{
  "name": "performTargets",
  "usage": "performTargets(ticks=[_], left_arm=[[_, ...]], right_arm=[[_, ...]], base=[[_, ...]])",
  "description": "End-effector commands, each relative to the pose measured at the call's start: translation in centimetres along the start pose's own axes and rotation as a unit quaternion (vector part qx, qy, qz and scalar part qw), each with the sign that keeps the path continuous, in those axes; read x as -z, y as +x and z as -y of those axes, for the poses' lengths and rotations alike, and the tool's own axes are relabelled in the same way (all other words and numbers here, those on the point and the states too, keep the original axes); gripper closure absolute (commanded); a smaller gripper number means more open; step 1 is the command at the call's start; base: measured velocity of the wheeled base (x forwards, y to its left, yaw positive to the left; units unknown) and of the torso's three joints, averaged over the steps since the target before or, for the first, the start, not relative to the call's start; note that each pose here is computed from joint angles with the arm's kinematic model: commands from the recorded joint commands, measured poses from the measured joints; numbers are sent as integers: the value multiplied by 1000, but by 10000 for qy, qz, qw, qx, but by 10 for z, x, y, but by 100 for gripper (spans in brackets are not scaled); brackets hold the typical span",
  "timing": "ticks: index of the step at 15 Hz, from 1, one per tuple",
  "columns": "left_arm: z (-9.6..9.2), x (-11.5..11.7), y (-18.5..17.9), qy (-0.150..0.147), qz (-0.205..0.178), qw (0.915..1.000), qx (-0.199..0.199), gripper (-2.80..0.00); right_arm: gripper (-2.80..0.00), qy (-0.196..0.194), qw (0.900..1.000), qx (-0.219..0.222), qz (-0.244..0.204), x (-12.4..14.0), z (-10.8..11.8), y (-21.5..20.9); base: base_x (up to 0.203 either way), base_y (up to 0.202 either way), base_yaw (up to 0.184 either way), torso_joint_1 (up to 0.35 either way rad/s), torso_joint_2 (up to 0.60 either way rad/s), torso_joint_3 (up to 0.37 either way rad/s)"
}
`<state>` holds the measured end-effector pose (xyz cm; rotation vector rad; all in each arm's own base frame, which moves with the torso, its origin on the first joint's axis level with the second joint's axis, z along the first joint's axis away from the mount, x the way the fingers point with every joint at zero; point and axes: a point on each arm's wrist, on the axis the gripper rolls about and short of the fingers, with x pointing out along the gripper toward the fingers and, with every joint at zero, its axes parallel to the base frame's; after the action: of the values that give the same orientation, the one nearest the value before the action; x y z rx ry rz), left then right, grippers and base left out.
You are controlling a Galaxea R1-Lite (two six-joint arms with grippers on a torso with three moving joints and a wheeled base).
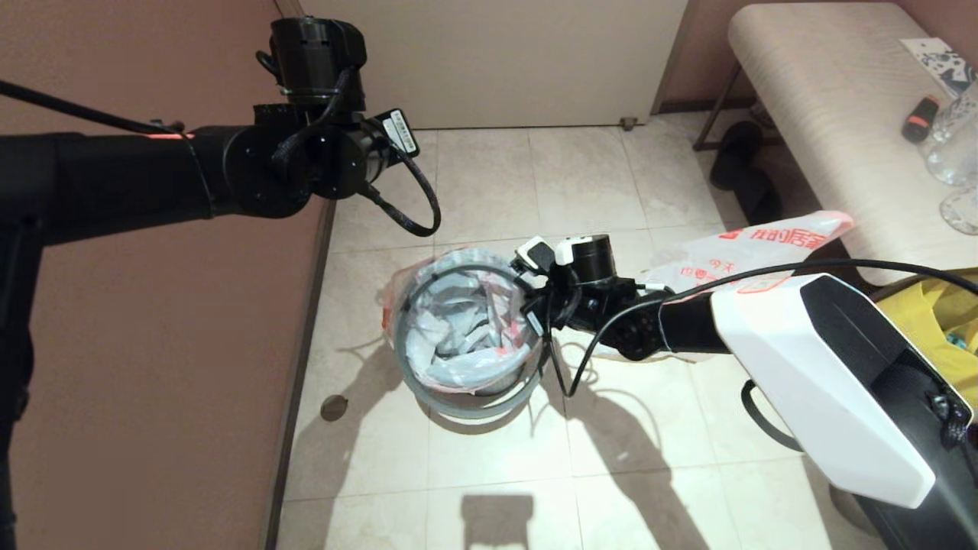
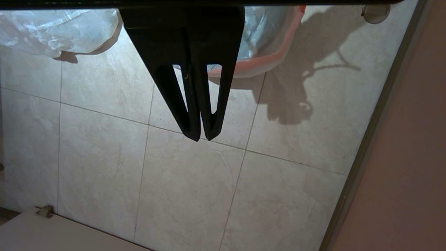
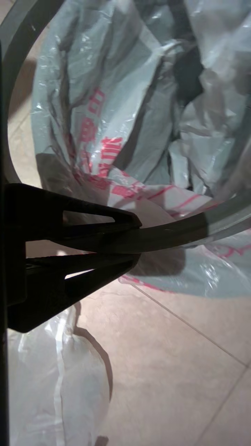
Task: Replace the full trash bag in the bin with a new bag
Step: Place the trash can ring on the trash can
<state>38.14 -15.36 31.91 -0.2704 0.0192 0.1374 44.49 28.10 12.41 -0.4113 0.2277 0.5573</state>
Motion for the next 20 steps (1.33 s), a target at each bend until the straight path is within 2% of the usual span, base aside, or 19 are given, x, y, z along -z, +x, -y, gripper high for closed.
performTargets(ticks=[1,3,4,5,8,9,12,14,15,18,20], left_arm=[[1,1,0,-3,-8,10000,-9,0],[1,1,0,-3,-9,10000,-6,0],[2,2,0,-3,-11,10000,1,0],[1,1,-1,-7,-4,10000,3,0],[3,2,-1,2,-21,10000,14,0],[3,2,0,2,-21,10000,14,0],[5,3,-2,7,-33,10000,34,0],[5,8,3,35,-72,10000,10,0],[4,14,11,61,-107,9999,-31,0],[-7,39,46,163,-194,9993,-272,0],[-16,59,67,242,-221,9986,-419,0]], right_arm=[[0,-20,9999,-53,-129,4,-2,1],[0,197,9998,-106,5,-18,6,-18],[0,465,9979,-458,-1,-29,9,-30],[0,617,9945,-840,-98,-30,8,-35],[0,653,9918,-1040,-348,-13,-8,-20],[0,751,9910,-1067,-295,-19,-7,-25],[0,1610,9769,-1382,239,-58,9,-56],[0,1770,9733,-1266,729,-75,18,-66],[0,1800,9740,-1174,721,-76,23,-72],[0,1891,9783,-762,368,-65,38,-100],[0,1978,9800,-101,-168,-36,56,-108]], base=[[0,0,0,0,0,0],[0,0,0,0,0,0],[0,0,0,0,0,0],[0,0,0,0,0,0],[0,0,0,0,0,0],[0,0,0,0,0,0],[0,0,0,0,0,0],[0,0,0,0,0,0],[0,0,0,0,0,0],[0,0,0,0,0,0],[0,0,0,0,0,0]])
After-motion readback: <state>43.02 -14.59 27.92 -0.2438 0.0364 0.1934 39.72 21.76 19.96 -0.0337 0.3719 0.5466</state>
